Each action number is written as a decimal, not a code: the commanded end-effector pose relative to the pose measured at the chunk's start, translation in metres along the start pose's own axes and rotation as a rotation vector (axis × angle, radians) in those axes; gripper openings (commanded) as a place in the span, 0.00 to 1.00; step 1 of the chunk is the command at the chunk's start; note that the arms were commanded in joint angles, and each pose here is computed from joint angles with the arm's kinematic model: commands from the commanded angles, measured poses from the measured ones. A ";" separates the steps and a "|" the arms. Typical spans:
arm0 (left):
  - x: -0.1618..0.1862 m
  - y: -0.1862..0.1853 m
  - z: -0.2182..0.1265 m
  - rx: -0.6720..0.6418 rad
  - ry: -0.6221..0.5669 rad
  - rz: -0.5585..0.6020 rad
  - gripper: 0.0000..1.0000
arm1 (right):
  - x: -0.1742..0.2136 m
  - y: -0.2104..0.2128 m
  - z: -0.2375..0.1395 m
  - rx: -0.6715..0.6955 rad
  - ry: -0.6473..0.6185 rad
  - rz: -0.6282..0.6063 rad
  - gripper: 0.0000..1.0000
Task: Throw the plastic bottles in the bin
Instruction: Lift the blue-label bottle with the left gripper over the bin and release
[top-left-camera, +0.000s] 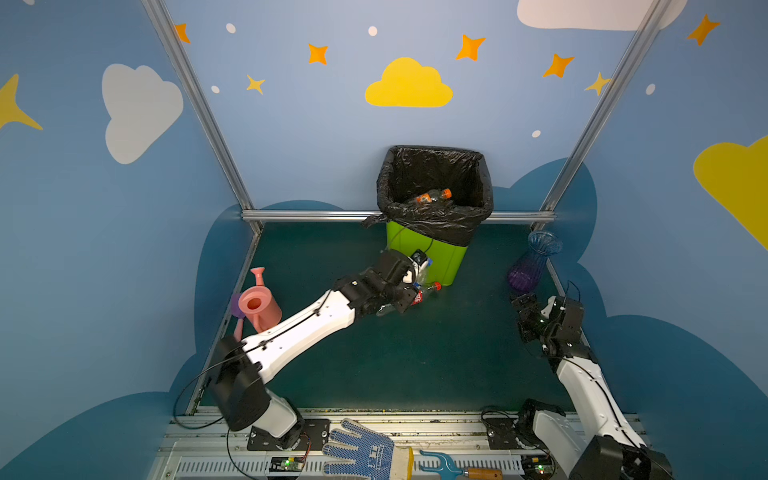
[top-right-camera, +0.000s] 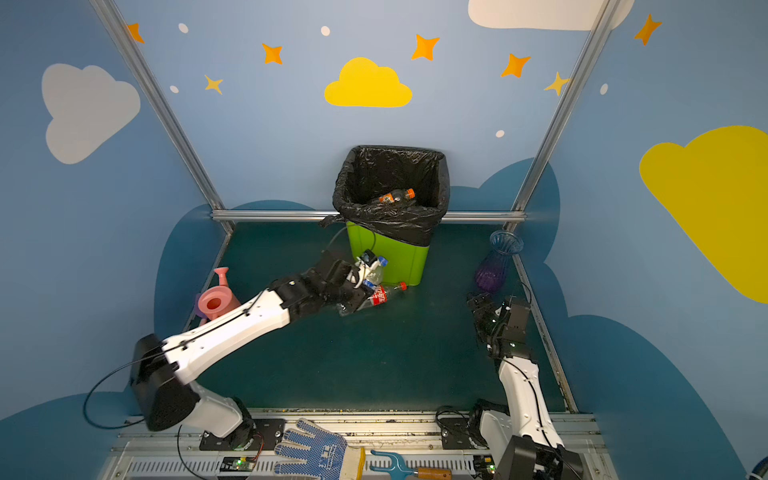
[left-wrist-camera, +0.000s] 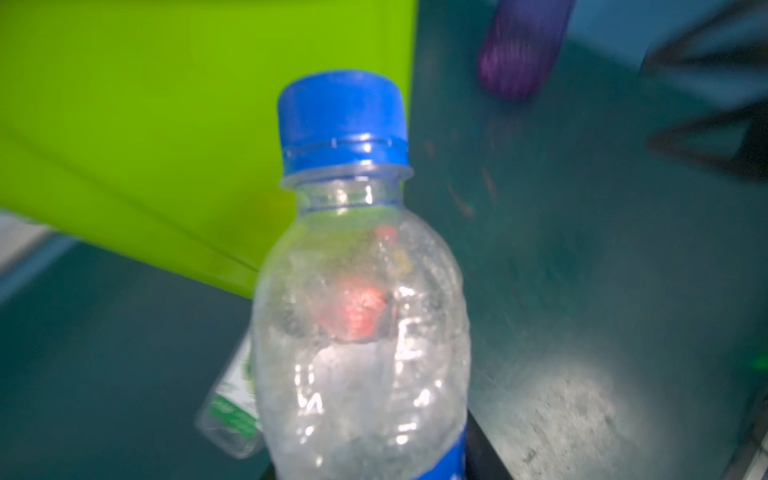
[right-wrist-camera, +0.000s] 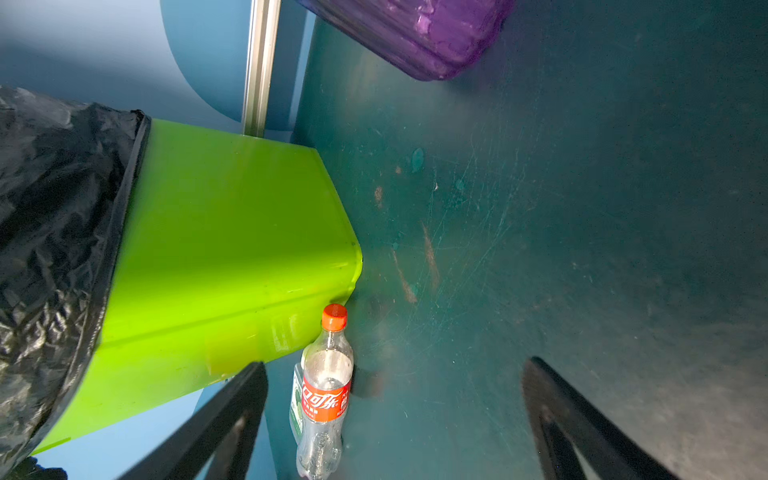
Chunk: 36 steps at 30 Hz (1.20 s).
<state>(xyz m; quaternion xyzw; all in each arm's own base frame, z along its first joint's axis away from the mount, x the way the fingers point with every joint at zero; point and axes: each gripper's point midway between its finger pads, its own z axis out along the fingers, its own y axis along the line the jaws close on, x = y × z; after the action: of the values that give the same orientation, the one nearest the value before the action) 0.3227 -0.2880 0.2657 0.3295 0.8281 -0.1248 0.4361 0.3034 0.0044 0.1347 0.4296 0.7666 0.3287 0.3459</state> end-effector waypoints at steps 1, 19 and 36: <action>-0.061 0.048 -0.076 -0.117 -0.298 -0.046 0.40 | -0.005 0.006 -0.002 -0.025 -0.021 0.001 0.94; -0.237 0.138 -0.144 -0.018 -0.787 -0.215 0.49 | -0.005 0.022 -0.015 -0.079 -0.024 -0.013 0.94; -0.288 0.078 -0.155 0.139 -0.823 -0.106 1.00 | -0.002 0.002 -0.021 -0.069 -0.049 0.019 0.94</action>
<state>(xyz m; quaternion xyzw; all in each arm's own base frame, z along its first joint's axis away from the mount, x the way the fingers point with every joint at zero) 0.4432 -0.2946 0.5249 0.2127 0.6894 -0.3441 0.6008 0.2867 -0.0017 0.1548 0.4275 0.7439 0.3417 0.3836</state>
